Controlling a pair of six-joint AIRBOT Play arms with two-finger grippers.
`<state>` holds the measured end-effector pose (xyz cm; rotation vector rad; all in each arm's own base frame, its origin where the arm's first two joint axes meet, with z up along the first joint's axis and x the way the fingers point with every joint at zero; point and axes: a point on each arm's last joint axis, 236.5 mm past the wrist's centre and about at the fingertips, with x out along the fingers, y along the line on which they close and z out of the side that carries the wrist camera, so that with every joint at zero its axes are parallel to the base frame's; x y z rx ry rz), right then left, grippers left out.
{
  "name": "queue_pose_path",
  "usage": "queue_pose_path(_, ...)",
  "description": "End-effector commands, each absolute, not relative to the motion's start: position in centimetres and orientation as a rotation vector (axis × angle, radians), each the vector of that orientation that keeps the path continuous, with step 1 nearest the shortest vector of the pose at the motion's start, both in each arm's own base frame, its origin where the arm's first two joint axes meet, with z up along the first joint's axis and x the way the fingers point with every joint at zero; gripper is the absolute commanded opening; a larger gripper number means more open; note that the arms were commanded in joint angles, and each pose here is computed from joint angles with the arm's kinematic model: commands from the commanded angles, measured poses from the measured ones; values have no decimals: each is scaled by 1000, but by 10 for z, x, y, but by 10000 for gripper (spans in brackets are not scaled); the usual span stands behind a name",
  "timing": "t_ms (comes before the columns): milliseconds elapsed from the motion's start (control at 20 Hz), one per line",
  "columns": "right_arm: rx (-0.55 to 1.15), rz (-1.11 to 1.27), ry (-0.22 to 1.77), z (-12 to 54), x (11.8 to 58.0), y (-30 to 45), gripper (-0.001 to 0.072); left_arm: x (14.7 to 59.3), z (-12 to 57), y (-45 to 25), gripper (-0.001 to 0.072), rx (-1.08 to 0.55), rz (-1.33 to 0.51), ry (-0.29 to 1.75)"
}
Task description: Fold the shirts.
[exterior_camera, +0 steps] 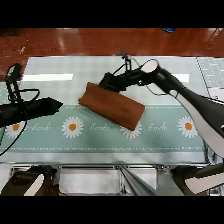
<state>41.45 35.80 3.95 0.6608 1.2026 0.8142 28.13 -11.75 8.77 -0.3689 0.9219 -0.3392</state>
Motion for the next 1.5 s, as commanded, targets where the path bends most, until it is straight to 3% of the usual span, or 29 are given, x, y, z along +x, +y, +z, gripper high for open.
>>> queue_pose_path(0,606,801,1235,79,410,276,415,292,85,-115,27,-385,-320,901)
queue_pose_path(150,366,459,1246,85,384,145,415,289,83,-116,28,-388,-322,915)
queue_pose_path(300,383,71,1175,42,333,68,409,289,83,-116,28,-405,-313,919)
queue_pose_path(550,786,7,1121,-48,282,113,409,291,76,-121,27,-434,-319,949)
queue_pose_path(1200,998,221,1388,-111,308,221,408,287,57,-149,28,-458,-381,1043)
queue_pose_path(1250,1001,271,1400,-110,309,233,345,287,55,-149,27,-459,-380,1047)
queue_pose_path(1350,969,406,1359,-94,323,256,21,288,54,-149,27,-459,-378,1052)
queue_pose_path(1450,944,501,1281,-63,348,271,25,288,52,-149,28,-459,-377,1057)
